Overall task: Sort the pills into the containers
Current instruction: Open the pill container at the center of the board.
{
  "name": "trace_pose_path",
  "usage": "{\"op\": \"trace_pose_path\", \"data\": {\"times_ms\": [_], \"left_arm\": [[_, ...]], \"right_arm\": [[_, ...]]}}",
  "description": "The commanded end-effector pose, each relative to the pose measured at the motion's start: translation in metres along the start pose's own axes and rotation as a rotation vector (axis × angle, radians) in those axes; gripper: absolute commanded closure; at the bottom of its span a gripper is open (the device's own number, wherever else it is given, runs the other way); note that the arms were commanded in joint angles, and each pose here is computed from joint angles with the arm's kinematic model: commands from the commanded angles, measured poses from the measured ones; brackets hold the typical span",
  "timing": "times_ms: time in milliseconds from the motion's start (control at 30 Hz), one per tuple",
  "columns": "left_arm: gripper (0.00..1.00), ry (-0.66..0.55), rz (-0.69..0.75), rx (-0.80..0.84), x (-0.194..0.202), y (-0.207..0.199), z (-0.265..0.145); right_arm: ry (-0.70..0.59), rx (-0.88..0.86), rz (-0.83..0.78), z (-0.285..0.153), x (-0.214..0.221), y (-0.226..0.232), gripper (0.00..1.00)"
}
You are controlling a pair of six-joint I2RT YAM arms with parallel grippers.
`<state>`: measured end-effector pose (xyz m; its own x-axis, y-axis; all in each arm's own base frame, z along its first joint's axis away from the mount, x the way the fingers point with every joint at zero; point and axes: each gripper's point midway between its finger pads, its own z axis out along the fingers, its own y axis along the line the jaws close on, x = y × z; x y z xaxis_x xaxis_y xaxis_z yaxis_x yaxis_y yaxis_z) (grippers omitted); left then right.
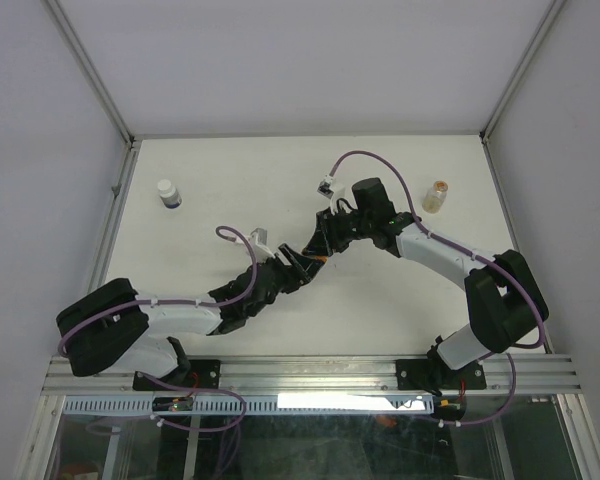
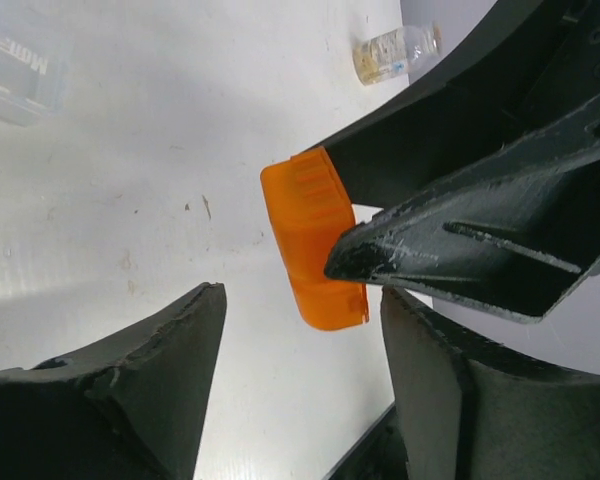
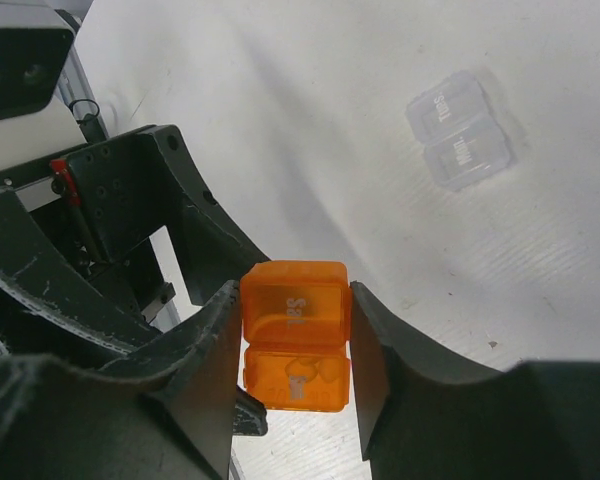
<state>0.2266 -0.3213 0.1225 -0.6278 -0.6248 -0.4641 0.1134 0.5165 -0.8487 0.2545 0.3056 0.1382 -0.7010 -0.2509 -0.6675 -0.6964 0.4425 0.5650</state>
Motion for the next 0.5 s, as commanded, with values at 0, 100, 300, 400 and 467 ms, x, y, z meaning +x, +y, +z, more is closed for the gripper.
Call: {"op": "trace_pose_path", "data": {"times_ms": [0,100,300,400,467], "left_arm": [[0.38,-0.093,-0.021,0.076,-0.019,-0.032,0.011],[0.45,-0.110,-0.019,0.062,-0.019,-0.030,0.017],[0.62,-0.111,-0.006,0.038,-0.016,-0.025,0.025],[0.74,-0.113,0.008,0.031,-0.016,-0.023,0.025],[0.82,-0.110,0.019,0.029,-0.016,-0.023,0.024]], "right_arm": [[-0.047,-0.035,-0.028,-0.002,-0.015,0.010,0.89],[-0.046,-0.037,-0.028,-0.002,-0.014,0.010,0.89],[-0.049,-0.032,-0.032,-0.003,-0.015,0.011,0.90],[-0.049,-0.033,-0.036,-0.003,-0.015,0.011,0.90],[-0.049,-0.034,-0.041,-0.004,-0.015,0.012,0.90]]}}
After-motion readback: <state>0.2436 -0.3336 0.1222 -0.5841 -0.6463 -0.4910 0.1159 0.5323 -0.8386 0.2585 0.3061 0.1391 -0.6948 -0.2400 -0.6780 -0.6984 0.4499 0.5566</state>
